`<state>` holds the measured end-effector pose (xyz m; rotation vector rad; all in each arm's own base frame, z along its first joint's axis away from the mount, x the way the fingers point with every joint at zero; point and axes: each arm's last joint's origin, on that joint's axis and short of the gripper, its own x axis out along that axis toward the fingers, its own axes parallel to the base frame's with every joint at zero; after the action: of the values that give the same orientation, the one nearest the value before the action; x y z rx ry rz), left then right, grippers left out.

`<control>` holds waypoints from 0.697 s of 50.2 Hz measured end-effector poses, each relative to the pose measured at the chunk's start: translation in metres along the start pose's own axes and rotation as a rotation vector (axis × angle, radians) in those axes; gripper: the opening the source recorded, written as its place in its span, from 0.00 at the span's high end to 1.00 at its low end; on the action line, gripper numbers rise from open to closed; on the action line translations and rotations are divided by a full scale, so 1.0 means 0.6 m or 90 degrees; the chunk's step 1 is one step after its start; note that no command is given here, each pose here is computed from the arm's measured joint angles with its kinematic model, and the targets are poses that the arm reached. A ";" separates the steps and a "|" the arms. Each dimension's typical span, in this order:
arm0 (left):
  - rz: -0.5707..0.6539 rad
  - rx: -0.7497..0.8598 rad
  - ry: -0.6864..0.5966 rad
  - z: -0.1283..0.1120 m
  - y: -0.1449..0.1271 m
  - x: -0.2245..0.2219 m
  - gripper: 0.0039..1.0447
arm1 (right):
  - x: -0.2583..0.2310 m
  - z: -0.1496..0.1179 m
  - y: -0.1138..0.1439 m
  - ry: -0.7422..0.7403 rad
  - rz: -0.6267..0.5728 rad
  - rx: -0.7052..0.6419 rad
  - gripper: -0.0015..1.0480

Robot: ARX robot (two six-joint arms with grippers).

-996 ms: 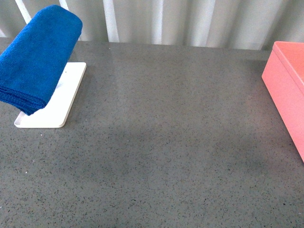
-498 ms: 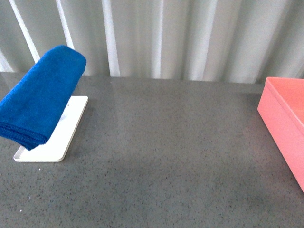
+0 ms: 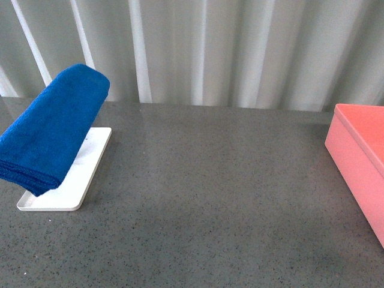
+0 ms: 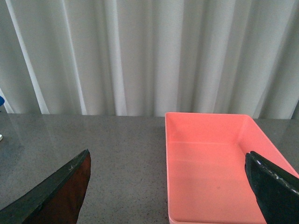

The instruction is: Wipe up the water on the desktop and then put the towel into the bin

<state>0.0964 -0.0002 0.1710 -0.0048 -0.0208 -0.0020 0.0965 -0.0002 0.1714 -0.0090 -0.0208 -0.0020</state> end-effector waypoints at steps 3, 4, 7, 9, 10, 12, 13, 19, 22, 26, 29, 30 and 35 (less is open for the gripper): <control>0.001 -0.015 0.033 -0.003 0.000 0.002 0.06 | 0.000 0.000 0.000 0.000 0.000 0.000 0.07; 0.003 -0.030 0.054 -0.003 0.000 0.002 0.06 | 0.000 0.000 0.000 0.000 0.000 0.000 0.07; 0.029 -0.130 0.254 0.009 0.005 0.027 0.06 | 0.000 0.000 0.000 0.000 0.000 0.000 0.07; 0.029 -0.155 0.282 0.024 0.008 0.052 0.06 | 0.000 0.000 0.000 0.000 0.000 0.000 0.07; 0.023 -0.165 0.286 0.033 0.010 0.067 0.06 | 0.000 0.000 0.000 0.000 0.000 0.000 0.07; 0.010 -0.169 0.285 0.050 0.012 0.095 0.06 | 0.000 0.000 0.000 0.000 0.000 0.000 0.07; 0.002 -0.168 0.282 0.059 0.012 0.108 0.06 | 0.000 0.000 0.000 0.000 0.000 0.000 0.07; -0.036 -0.120 0.276 0.106 0.018 0.199 0.06 | 0.000 0.000 0.000 0.000 0.000 0.000 0.07; -0.052 -0.091 0.302 0.116 0.020 0.243 0.06 | 0.000 0.000 0.000 0.000 0.000 0.000 0.07; -0.071 -0.041 0.340 0.121 0.022 0.305 0.06 | 0.000 0.000 0.000 0.000 0.000 0.000 0.07; -0.070 -0.016 0.364 0.119 0.023 0.346 0.06 | 0.000 0.000 0.000 0.000 0.000 0.000 0.07; -0.074 -0.004 0.372 0.118 0.022 0.362 0.06 | 0.000 0.000 0.000 0.000 0.000 0.000 0.07; -0.072 0.036 0.395 0.116 0.019 0.418 0.06 | 0.000 0.000 0.000 0.000 0.000 0.000 0.07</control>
<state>0.3459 0.0113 0.2458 0.0537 0.5996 -0.1157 0.0964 -0.0002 0.1715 -0.0090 -0.0212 -0.0016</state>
